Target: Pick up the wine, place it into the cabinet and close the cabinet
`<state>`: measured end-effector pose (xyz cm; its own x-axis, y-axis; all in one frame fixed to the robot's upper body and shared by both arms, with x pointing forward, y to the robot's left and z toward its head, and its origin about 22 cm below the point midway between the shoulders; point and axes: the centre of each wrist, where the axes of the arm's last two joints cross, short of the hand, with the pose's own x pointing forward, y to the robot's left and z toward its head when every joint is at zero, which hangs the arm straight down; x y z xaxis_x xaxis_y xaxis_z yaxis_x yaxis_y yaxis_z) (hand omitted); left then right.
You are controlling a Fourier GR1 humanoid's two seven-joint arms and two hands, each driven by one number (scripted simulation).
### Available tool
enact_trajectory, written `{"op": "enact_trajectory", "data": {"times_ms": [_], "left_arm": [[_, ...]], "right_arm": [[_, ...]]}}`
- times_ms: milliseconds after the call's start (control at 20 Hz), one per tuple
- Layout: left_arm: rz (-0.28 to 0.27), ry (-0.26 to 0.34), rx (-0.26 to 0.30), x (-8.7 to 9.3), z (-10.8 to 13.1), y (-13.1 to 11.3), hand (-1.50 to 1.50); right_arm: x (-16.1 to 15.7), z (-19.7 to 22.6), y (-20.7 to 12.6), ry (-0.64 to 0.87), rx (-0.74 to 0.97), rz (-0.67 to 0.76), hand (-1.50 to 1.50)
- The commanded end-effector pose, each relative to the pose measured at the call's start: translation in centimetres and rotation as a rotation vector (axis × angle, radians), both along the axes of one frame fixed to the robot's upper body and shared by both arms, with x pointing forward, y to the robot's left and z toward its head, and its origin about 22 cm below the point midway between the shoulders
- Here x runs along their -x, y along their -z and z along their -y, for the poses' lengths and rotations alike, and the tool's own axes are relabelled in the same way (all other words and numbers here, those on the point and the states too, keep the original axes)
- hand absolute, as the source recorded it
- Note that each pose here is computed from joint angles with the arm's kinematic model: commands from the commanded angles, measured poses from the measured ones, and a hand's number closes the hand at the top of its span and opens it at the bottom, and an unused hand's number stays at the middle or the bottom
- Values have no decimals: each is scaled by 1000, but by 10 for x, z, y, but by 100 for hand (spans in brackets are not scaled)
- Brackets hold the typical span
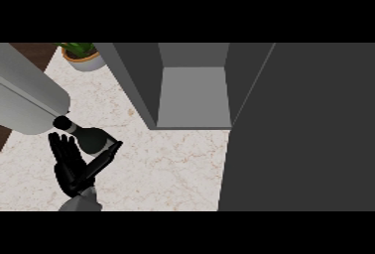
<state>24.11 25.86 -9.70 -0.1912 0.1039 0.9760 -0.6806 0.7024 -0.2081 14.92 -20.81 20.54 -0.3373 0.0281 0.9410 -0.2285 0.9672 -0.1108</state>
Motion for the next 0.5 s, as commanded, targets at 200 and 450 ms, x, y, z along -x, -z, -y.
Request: {"op": "enact_trajectory", "data": {"times_ms": [200,450], "left_arm": [[17,-2,19,15,-4,19,-150],[73,13,40,-26,-3,4,-150]], "right_arm": [[39,4,-20,-25,-30,45,-150],[30,7,-18,-22,-44,46,-150]]}}
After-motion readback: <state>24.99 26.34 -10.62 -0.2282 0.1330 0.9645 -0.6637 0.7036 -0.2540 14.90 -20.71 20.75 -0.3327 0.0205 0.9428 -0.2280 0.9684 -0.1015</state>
